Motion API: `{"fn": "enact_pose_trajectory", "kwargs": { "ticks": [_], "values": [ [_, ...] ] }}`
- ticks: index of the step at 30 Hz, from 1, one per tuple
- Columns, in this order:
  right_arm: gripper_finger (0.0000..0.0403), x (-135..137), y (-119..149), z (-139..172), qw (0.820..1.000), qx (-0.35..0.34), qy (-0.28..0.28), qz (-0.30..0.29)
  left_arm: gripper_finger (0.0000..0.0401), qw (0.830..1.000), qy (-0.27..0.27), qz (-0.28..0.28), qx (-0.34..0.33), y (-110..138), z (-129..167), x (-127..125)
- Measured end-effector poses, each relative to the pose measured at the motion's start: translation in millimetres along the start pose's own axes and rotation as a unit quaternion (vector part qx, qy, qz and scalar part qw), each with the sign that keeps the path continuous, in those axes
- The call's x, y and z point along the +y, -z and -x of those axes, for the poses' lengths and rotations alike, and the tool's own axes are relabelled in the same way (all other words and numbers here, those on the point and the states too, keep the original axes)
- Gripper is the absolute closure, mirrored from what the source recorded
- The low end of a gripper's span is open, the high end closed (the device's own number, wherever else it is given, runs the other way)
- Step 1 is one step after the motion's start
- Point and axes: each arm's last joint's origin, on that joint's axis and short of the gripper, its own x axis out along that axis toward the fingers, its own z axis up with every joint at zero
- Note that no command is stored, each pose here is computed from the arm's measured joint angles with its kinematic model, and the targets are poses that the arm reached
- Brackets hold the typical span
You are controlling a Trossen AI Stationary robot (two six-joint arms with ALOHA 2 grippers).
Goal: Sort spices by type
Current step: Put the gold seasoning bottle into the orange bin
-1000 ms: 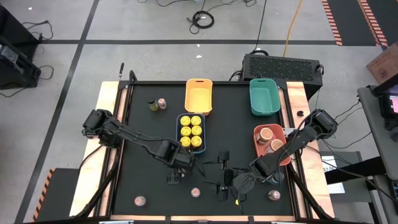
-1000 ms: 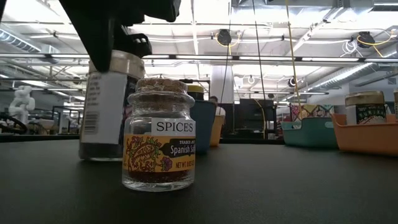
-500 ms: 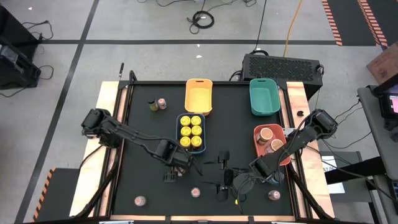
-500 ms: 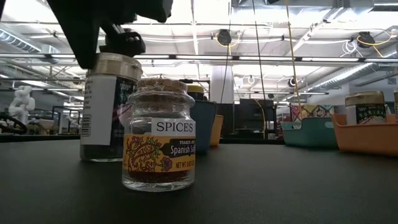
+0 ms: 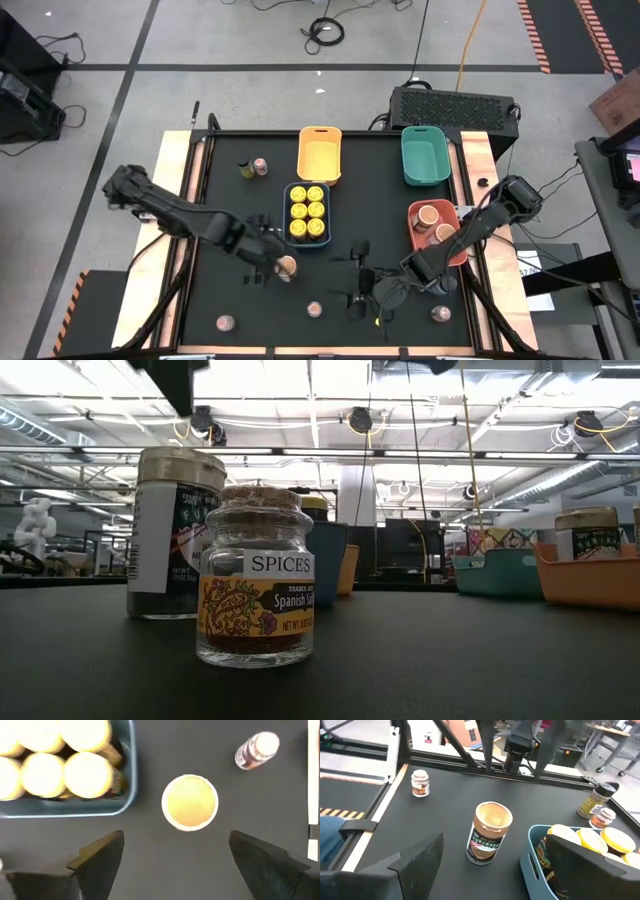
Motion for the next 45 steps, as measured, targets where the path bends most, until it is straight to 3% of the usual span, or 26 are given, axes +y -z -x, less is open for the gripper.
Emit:
{"fn": "enact_pose_trajectory", "kwargs": {
  "ticks": [8,12,17,21,23,26,29,35,45],
  "values": [
    [0.006,-14,6,-25,0.998,0.012,-0.002,-0.062,0.0038,0.987,-0.095,0.008,-0.127,54,29,-4],
    [0.006,-19,10,-47,0.997,-0.003,-0.031,-0.076,0.0038,0.971,-0.132,0.0,-0.201,84,19,1],
    [0.006,-25,-1,-73,0.998,0.015,-0.014,-0.06,0.0038,0.948,-0.149,-0.019,-0.28,112,1,17],
    [0.006,-27,-18,-91,0.998,0.062,-0.008,-0.033,0.0038,0.916,-0.161,-0.016,-0.368,122,-3,37],
    [0.006,-27,-23,-100,0.996,0.079,-0.016,-0.024,0.0038,0.89,-0.165,-0.006,-0.425,126,-2,47],
    [0.006,-24,-24,-113,0.995,0.095,-0.04,-0.005,0.0038,0.855,-0.151,0.004,-0.495,134,-2,62],
    [0.006,-24,-25,-122,0.994,0.097,-0.058,-0.004,0.0038,0.834,-0.129,0.028,-0.536,146,-6,72],
    [0.0059,-33,-18,-137,0.992,0.108,-0.062,-0.01,0.0038,0.834,-0.145,0.049,-0.531,163,-25,82],
    [0.0059,-41,-4,-155,0.99,0.118,-0.076,-0.028,0.0038,0.833,-0.117,0.045,-0.539,163,-25,81]
  ]
}}
